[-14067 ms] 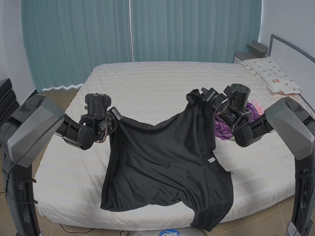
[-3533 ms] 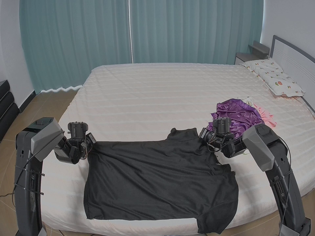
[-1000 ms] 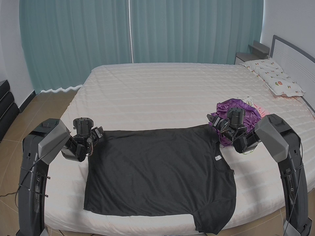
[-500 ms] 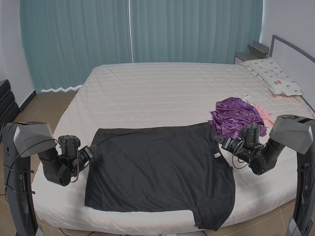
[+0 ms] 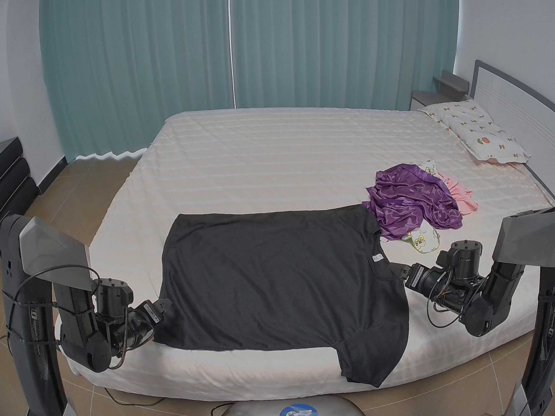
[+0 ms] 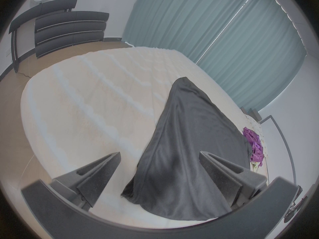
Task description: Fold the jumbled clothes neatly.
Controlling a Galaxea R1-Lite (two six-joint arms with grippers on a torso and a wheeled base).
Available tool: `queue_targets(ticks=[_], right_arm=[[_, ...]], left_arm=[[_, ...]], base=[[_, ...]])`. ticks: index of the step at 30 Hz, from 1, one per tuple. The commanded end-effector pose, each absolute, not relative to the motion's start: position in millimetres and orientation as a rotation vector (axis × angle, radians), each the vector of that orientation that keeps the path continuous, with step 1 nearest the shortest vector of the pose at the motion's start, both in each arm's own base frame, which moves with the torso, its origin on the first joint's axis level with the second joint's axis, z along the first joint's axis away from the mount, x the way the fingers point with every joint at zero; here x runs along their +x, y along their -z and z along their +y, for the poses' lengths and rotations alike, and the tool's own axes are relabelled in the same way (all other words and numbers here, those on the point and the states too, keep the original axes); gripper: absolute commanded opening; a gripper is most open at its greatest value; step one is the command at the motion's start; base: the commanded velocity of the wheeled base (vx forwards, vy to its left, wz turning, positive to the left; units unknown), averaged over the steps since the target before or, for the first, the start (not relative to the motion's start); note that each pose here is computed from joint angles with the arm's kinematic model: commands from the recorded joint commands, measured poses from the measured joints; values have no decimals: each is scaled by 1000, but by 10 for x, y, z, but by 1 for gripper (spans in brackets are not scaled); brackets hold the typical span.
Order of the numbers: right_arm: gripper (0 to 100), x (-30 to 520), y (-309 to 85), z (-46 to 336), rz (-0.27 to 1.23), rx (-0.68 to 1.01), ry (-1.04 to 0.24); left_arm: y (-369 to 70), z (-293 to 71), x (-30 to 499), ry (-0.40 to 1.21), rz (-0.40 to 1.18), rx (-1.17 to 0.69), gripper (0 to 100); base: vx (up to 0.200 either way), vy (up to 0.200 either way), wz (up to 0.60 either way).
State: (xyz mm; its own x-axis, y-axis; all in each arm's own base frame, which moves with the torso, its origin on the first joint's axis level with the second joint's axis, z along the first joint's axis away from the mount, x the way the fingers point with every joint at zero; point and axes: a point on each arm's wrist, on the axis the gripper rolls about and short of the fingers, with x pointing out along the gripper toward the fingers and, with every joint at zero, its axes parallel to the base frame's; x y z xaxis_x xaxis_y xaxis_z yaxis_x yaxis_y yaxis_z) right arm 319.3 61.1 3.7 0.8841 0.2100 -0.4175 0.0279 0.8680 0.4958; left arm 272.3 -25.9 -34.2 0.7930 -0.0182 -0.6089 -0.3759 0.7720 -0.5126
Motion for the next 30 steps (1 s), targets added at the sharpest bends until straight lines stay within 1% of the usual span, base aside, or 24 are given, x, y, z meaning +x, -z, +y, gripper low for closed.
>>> queue_targets(ticks=[1,8,14,21,22,27,30], right_arm=[[100,3151,-43,601,491,515,-96],[100,3113,-14,599,511,566,-79],[100,3061,33,589,537,567,-69],[100,3046,19,571,535,568,-60],[100,3032,26,568,541,569,-57],[100,2940,93,558,576,563,-56],[100,2898,160,549,604,562,-63]], left_arm=[[469,-287,2675,-219,690,-653,100],[538,-363,2649,-213,718,-628,100],[545,-460,2594,-201,735,-603,100],[599,-543,2577,-205,745,-571,100],[607,-540,2571,-212,746,-568,0],[610,-529,2549,-227,749,-561,0],[606,-491,2517,-277,739,-544,0]], base=[[0,0,0],[0,0,0],[0,0,0],[0,0,0],[0,0,0],[0,0,0],[0,0,0]])
